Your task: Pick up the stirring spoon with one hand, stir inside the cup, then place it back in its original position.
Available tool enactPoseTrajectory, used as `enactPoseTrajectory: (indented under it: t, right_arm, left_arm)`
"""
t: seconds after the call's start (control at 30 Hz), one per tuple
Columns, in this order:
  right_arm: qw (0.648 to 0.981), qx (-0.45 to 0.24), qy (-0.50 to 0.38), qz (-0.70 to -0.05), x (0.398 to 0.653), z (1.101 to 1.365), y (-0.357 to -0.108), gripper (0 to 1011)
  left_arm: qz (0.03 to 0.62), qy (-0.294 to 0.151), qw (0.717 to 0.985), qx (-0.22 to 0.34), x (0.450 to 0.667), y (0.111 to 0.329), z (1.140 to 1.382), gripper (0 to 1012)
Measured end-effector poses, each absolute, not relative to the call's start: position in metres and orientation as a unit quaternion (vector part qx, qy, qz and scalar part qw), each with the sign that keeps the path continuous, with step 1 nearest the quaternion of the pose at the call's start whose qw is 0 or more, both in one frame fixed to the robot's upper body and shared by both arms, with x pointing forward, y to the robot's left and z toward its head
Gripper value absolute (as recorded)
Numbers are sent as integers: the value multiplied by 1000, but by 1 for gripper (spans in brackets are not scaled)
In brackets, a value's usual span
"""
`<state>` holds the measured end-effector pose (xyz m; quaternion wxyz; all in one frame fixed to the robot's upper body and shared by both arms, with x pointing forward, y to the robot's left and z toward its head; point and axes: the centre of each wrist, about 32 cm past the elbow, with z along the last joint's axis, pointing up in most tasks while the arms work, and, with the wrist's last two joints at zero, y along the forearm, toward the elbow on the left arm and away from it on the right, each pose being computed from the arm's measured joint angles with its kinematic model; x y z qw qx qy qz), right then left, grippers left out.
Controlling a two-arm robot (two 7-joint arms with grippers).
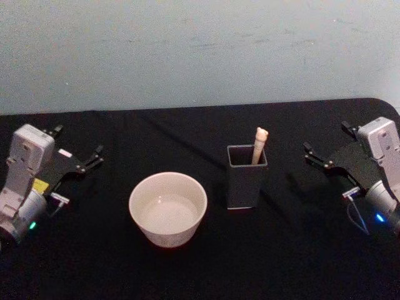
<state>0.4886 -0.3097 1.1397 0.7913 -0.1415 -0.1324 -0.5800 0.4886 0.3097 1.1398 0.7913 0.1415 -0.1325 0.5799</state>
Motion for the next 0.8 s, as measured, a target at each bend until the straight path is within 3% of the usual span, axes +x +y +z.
enactPoseTrajectory:
  t: [0.8]
  right_arm:
    - [792,-141,-132,-580,489,1140,-310,1000]
  left_arm:
    - [580,-132,791,142,489,310,1140,1001]
